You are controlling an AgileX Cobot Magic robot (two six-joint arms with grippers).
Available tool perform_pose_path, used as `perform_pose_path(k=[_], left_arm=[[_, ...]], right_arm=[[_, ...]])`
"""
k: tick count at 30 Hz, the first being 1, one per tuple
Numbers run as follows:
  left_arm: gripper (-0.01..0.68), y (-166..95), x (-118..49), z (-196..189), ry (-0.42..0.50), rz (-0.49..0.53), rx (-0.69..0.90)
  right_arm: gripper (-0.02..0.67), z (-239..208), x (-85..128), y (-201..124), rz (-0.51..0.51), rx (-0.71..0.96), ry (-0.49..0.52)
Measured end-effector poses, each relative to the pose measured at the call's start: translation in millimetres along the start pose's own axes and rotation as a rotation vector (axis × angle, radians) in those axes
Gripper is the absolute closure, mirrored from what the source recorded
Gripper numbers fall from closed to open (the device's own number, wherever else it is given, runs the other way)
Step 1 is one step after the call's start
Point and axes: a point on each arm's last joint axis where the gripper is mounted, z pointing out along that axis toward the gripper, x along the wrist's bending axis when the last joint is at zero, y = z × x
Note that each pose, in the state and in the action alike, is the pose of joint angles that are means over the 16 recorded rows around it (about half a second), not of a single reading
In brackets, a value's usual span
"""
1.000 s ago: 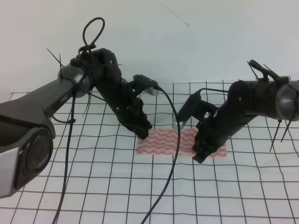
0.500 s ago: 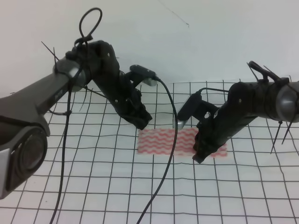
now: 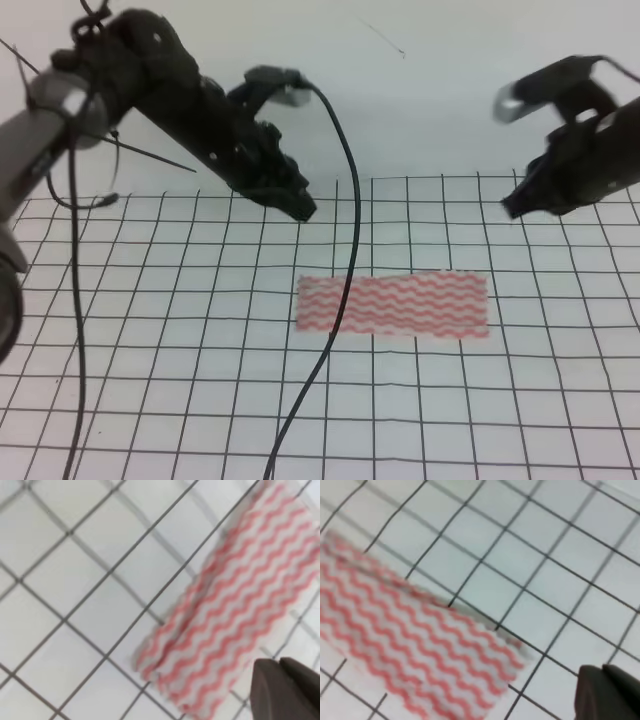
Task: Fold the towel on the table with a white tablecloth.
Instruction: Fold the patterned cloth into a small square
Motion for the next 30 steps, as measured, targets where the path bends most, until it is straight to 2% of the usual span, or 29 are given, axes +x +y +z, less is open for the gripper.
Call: perform_pose_path(k=[7,15,19,23,30], left_arm=[[0.673,10,-23.7,-49,0.007,0.040,-0.093],[0.673,9,-63.1,-111,0.072,0.089,-0.200],[0.673,-5,-81.7,-135,0.132,0.085,-0.274],[0.673,-27,-93.6,-144,0.194,0.060,-0.345],[0.671,-67,-94.0,-129,0.275,-0.017,-0.408]], right_arm=[[0.650,-25,-22,-6,0.133,-0.046,-0.019],[0.650,-38,-23,-8,0.162,-0.090,-0.025],[0.650,-41,-22,-7,0.183,-0.105,-0.014],[0.650,-42,-20,-6,0.208,-0.113,0.003],[0.633,-31,-17,-10,0.272,-0.073,0.060]])
